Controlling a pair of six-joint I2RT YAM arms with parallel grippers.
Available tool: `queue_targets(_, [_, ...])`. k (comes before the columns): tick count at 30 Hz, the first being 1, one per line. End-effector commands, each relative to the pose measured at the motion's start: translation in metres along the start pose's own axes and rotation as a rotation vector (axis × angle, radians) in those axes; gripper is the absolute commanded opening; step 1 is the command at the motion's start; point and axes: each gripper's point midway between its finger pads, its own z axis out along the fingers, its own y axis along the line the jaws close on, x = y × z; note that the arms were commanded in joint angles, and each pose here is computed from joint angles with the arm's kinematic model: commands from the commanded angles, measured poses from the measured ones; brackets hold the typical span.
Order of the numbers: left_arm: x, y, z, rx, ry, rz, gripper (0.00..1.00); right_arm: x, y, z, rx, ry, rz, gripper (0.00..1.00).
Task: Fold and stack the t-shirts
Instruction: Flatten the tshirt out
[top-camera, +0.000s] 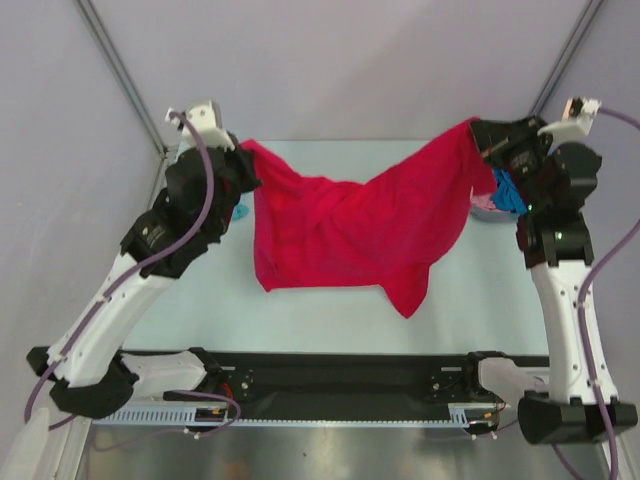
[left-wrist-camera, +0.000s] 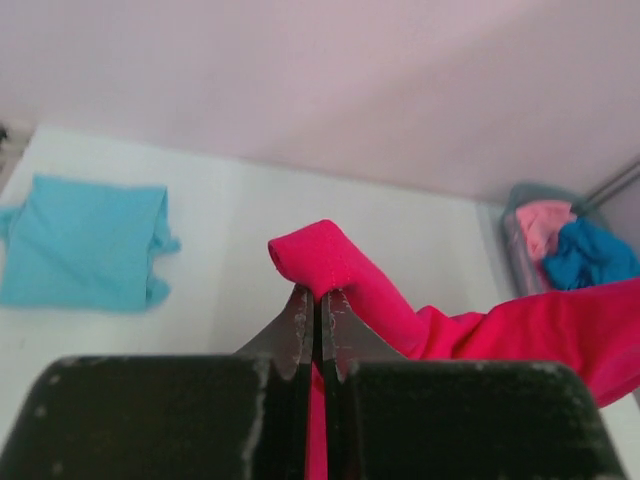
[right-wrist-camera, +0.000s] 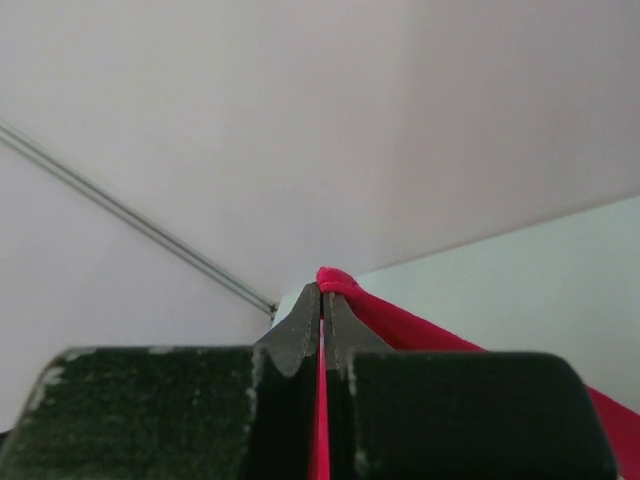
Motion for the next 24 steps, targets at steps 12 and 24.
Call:
queue_targets(12, [-0.163, -0.011, 0.004, -0.059, -0.401, 0.027, 0.00, -0.122, 0.082, 0.064, -0.254, -0.228, -0.098, 0.00])
queue_targets(24, [-0.077, -0.013, 0.086, 0.022, -0.155, -0.037, 0.00, -0.077, 0.033, 0.108, -0.209, -0.120, -0.029, 0.00])
